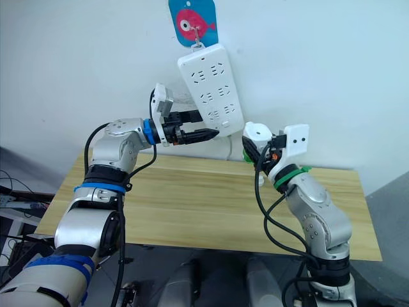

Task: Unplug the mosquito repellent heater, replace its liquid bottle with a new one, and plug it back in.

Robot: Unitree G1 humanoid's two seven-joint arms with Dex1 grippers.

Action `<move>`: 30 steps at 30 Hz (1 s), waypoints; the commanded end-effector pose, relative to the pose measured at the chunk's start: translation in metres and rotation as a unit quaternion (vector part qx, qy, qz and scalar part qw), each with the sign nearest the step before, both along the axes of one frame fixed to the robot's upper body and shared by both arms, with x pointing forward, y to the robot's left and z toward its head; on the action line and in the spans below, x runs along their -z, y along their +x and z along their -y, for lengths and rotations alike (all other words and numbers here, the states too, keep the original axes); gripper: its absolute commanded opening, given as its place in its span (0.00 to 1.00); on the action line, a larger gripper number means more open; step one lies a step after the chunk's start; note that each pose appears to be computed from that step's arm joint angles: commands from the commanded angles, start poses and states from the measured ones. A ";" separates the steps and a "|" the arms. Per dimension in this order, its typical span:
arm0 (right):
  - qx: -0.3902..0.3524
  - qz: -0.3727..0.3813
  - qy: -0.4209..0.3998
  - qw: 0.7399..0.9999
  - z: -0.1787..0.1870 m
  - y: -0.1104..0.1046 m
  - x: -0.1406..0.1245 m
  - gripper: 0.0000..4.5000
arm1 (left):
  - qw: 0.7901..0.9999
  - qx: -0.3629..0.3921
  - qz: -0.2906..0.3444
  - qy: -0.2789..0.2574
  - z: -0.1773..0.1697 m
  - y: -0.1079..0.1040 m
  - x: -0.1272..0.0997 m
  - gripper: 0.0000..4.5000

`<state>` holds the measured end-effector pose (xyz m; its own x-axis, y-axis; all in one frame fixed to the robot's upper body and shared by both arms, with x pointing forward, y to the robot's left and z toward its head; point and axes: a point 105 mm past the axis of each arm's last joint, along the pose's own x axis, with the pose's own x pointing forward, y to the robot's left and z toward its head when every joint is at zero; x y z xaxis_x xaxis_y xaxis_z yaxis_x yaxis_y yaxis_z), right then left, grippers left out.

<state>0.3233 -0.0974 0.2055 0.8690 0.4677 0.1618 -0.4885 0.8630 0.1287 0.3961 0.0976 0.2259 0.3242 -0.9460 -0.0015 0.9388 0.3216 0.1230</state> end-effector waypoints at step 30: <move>-0.062 0.055 -0.058 0.995 -0.042 -0.001 -0.049 0.67 | 1.000 -0.013 0.006 -0.009 -0.004 -0.013 -0.003 0.29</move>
